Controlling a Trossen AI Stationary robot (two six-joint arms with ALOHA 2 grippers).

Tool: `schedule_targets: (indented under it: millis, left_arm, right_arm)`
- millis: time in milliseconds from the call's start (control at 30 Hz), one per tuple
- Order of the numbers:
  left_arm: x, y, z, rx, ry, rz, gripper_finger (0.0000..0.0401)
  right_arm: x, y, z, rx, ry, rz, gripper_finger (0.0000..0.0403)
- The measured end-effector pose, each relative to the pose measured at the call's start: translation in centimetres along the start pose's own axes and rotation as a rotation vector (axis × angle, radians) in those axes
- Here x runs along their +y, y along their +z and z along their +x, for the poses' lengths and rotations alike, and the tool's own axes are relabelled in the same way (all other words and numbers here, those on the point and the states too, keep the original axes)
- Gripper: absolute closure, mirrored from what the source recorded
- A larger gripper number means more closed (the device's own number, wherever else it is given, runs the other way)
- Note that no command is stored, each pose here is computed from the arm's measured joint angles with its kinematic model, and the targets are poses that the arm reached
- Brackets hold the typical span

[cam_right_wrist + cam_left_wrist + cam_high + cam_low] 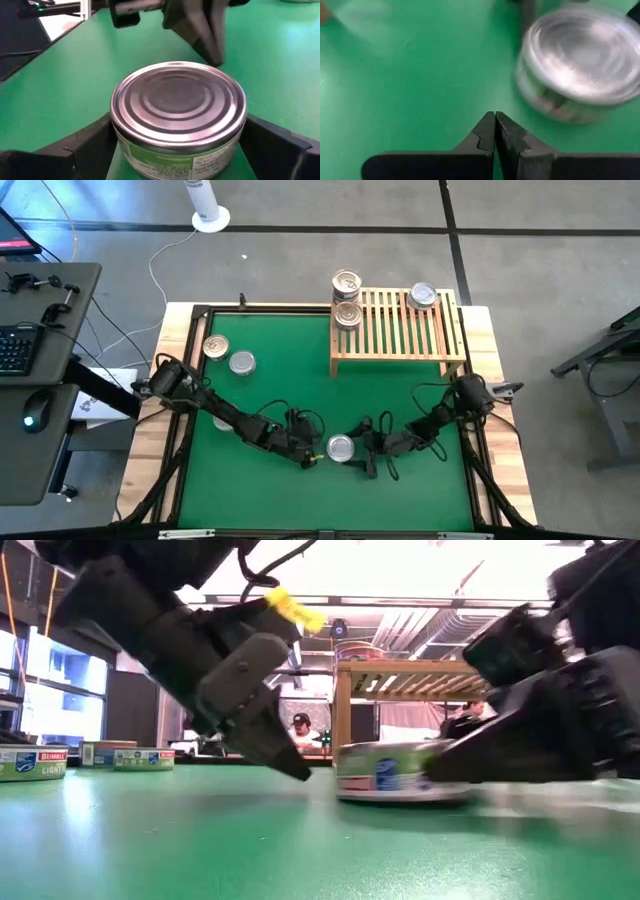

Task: Stack canned seafood by type on shelf
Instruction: Stack the green tuna can on top of the green tuna can on the shelf

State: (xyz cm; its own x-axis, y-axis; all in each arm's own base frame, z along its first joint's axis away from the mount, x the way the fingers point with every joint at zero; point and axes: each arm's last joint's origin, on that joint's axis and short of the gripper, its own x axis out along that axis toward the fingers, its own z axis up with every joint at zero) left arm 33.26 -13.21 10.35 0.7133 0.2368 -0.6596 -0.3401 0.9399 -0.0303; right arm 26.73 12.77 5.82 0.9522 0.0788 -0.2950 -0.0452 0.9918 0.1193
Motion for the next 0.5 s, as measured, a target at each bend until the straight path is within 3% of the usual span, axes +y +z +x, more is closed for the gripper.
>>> schedule_targets:
  millis: [267, 500]
  left_arm:
    - [0.2, -0.7, -0.2, 0.065, 0.015, 0.007, 0.0401]
    - [0.2, -0.9, -0.2, 0.071, 0.018, 0.013, 0.0401]
  right_arm:
    - [-0.5, 1.0, -2.6, -0.008, -0.047, 0.014, 0.0041]
    - [-0.4, 4.0, -4.4, -0.057, -0.067, -0.013, 0.0041]
